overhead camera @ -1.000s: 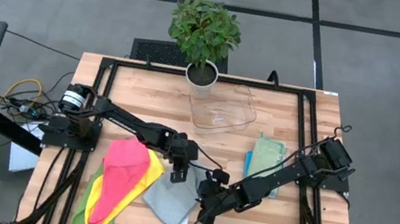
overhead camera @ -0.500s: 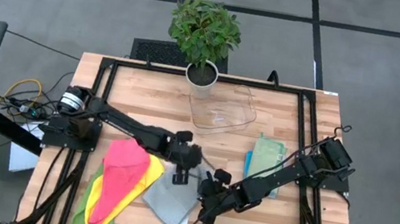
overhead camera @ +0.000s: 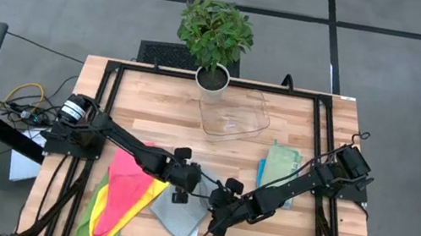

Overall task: Fold microfiber towels
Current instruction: Fold the gray microfiber cloth

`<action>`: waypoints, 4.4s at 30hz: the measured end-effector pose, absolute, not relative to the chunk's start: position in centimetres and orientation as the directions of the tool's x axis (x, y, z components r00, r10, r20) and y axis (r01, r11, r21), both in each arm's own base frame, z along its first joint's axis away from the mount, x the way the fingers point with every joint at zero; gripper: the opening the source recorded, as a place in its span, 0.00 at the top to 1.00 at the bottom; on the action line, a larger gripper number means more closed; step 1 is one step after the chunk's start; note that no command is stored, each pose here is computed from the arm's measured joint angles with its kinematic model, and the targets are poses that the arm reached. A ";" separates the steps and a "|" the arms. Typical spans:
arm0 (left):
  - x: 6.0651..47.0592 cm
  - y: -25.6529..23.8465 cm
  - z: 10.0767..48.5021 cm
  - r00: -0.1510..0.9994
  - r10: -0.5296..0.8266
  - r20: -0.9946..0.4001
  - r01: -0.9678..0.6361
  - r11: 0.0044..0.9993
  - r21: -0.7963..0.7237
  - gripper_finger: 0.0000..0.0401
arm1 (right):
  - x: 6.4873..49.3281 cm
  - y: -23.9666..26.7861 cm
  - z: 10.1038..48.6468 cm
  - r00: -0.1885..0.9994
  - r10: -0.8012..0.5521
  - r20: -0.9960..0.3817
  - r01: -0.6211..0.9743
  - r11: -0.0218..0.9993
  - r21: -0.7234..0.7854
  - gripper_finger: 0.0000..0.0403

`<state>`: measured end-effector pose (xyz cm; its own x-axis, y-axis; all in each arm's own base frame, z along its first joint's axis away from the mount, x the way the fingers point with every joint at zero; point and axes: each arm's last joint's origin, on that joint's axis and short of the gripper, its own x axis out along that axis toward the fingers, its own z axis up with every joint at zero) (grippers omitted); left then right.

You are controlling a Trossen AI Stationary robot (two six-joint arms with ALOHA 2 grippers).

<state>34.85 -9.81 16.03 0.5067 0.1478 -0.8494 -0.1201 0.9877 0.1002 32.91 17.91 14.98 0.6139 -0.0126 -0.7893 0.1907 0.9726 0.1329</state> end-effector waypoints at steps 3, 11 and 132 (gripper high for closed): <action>34.6 -10.5 16.1 0.515 0.137 -0.846 -0.105 0.990 0.097 0.99 | 32.9 17.9 15.0 0.616 -0.015 -0.787 0.193 0.972 0.132 0.60; 33.8 -12.6 16.0 0.513 0.117 -0.850 -0.035 0.993 0.115 0.99 | 33.4 18.4 15.5 0.681 -0.019 -0.732 0.195 0.968 0.157 0.60; 29.0 -12.5 14.2 0.534 0.229 -0.814 -0.326 0.944 0.053 0.77 | 34.2 19.7 11.7 0.699 -0.047 -0.714 0.237 0.956 0.170 0.92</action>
<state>28.99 -12.46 14.25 0.5338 0.2295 -0.8139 -0.3257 0.9440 0.0526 34.24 19.68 11.70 0.6986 -0.0468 -0.7140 0.2375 0.9565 0.1696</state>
